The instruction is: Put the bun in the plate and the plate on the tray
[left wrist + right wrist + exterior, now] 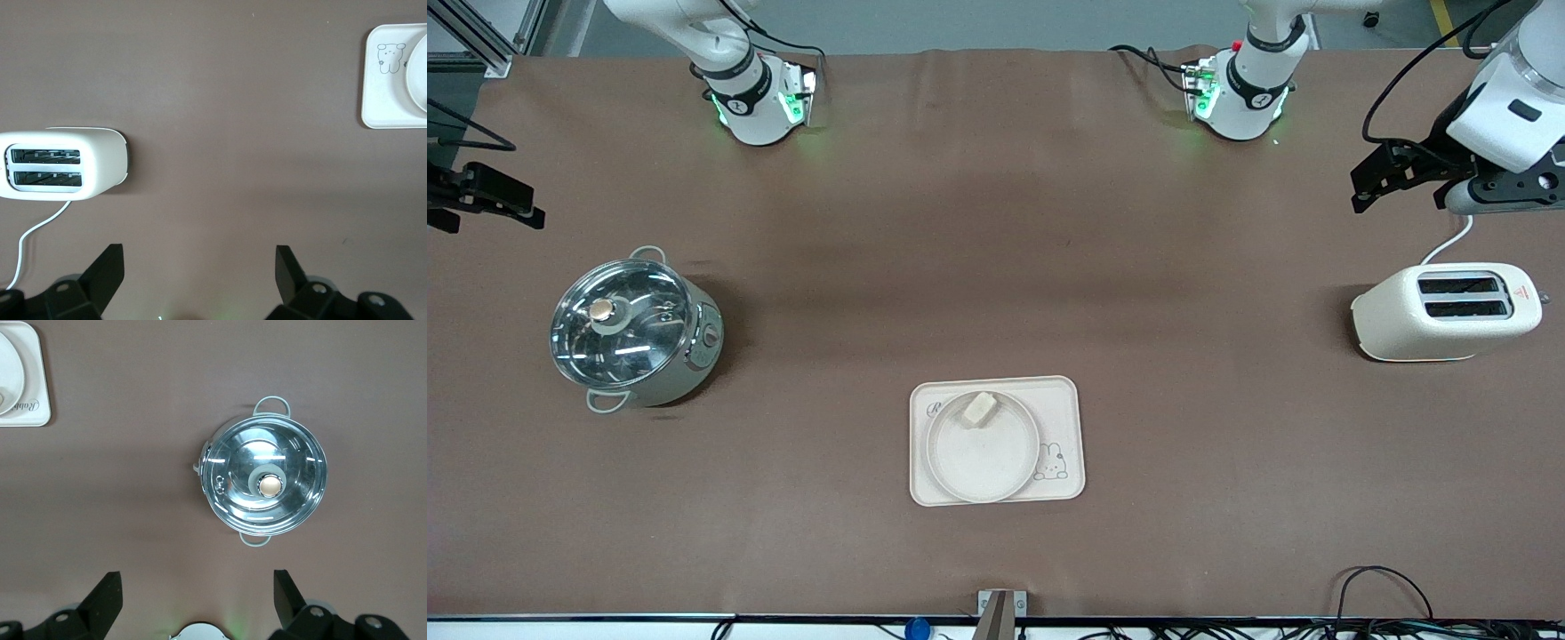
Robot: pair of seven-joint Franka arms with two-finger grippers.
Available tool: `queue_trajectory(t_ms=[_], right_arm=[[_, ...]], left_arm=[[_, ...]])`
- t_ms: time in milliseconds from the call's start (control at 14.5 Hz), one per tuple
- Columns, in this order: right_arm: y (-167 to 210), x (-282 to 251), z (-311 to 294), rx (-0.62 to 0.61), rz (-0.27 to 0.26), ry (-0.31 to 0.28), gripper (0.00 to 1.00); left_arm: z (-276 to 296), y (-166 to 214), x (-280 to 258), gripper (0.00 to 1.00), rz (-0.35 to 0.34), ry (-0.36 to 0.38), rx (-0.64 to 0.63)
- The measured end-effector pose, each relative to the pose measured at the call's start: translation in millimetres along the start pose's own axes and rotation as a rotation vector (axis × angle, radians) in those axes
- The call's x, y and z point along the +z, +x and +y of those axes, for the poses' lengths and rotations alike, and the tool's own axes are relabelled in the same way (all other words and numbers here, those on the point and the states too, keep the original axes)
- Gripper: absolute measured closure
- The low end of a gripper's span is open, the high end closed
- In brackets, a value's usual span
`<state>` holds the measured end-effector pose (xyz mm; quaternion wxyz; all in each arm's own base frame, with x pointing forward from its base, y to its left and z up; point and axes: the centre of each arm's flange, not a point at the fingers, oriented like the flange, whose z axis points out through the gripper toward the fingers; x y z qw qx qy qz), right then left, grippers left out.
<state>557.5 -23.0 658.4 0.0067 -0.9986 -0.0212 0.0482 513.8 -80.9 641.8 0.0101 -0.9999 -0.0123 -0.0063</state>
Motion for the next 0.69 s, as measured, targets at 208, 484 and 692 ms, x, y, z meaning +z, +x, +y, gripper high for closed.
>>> queue_trajectory(t_ms=[208, 484, 692], right_arm=[[-15, 12, 12, 0.02, 0.024, 0.006, 0.0], [-29, 3, 28, 0.051, 0.049, 0.005, 0.0], [-31, 1, 30, 0.053, 0.052, 0.004, 0.0]], left_arm=[[0, 0, -4, 0.0, 0.009, -0.002, 0.0], [0, 0, -9, 0.0, 0.012, -0.002, 0.005], [0, -1, -10, 0.0, 0.008, -0.001, 0.007]])
